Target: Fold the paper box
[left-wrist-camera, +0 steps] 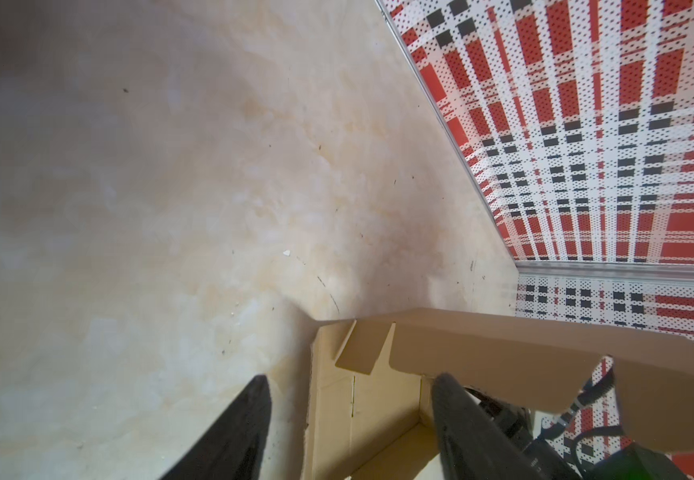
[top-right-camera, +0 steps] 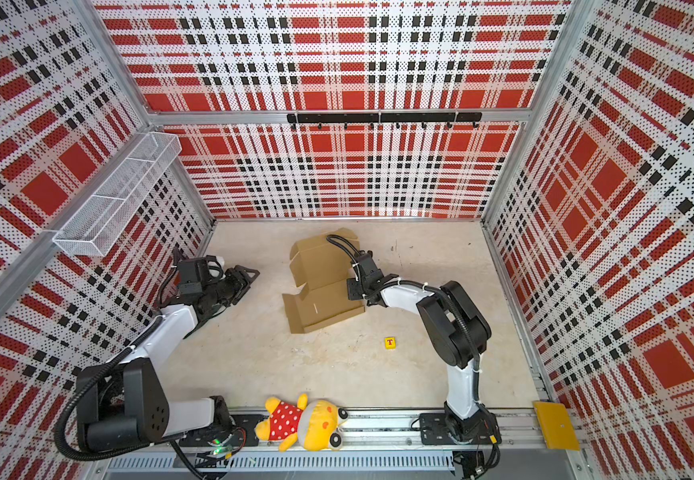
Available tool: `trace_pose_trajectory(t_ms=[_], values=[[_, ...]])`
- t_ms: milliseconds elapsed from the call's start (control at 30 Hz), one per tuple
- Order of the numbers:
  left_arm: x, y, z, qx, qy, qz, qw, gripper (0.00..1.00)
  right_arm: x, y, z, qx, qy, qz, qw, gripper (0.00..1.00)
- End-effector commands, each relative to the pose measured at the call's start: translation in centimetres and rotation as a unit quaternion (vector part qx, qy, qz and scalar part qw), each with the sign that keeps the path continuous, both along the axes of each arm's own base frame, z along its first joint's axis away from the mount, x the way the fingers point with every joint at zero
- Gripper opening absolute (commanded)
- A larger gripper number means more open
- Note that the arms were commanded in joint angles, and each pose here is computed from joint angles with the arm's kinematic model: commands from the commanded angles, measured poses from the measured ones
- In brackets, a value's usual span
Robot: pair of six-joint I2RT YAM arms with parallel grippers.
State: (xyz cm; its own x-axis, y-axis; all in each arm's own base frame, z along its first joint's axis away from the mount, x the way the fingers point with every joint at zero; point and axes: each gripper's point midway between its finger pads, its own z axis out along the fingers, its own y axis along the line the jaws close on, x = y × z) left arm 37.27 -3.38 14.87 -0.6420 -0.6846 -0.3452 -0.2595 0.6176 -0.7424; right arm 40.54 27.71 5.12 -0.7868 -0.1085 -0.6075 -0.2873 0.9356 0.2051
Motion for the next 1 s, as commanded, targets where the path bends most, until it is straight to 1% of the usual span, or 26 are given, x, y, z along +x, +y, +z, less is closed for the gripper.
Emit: trace_pose_trajectory(t_ms=[0,133,267,533,633,800,900,967], values=[[0.3,-0.3,-0.2,-0.003,-0.001,0.013,1.0,0.62,0.9,0.7,0.8,-0.003,-0.019,0.001,1.0,0.46],[0.2,-0.3,-1.0,-0.004,0.013,0.021,1.0,0.61,0.9,0.5,0.2,-0.008,-0.02,-0.005,1.0,0.4],[0.2,-0.8,-1.2,-0.012,0.017,0.015,1.0,0.61,0.9,0.5,0.0,-0.013,-0.02,-0.006,1.0,0.3],[0.2,-1.6,-1.5,-0.016,0.024,0.01,1.0,0.61,0.9,-0.3,-1.5,-0.038,-0.017,-0.013,0.999,0.2],[0.3,-1.4,-1.7,-0.016,0.027,0.014,0.999,0.61,0.9,-0.5,-1.6,-0.043,-0.02,-0.016,0.999,0.14],[0.5,-1.7,-1.2,-0.016,0.019,0.009,1.0,0.61,1.0,-0.5,-1.1,-0.05,-0.028,-0.009,0.998,0.05],[0.6,-2.1,-1.0,-0.02,0.018,0.005,1.0,0.6,1.0,-0.9,-0.3,-0.053,-0.039,-0.014,0.998,0.02],[0.9,-2.8,-0.2,-0.024,0.007,-0.006,1.0,0.59,1.0,-1.0,0.7,-0.053,-0.046,-0.011,0.997,0.01]])
